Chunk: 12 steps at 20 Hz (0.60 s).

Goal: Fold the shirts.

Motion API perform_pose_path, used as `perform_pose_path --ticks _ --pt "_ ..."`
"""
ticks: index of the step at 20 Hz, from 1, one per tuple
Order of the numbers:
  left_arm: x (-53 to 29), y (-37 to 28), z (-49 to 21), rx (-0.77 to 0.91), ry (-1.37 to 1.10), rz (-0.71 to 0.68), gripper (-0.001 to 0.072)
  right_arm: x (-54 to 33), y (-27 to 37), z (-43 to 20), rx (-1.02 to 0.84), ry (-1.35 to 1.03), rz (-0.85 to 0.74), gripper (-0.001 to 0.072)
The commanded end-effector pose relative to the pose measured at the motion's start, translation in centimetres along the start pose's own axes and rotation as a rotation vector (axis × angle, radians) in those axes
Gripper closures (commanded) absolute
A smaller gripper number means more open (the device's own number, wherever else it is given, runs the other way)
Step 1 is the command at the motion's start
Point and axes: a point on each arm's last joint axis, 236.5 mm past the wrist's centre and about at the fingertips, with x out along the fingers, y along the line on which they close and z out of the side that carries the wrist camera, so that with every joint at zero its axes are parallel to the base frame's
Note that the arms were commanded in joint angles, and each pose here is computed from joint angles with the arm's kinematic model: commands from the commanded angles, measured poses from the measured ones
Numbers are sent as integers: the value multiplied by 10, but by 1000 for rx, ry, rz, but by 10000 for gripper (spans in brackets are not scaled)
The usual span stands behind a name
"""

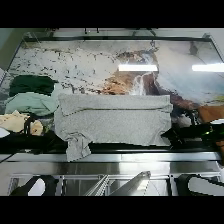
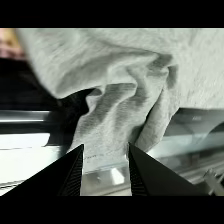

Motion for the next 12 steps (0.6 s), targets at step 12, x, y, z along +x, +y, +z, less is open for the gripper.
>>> perform_pose_path --ticks 12 --pt "59 11 24 -216 -219 -218 409 -1 -7 18 5 -78 -31 700"
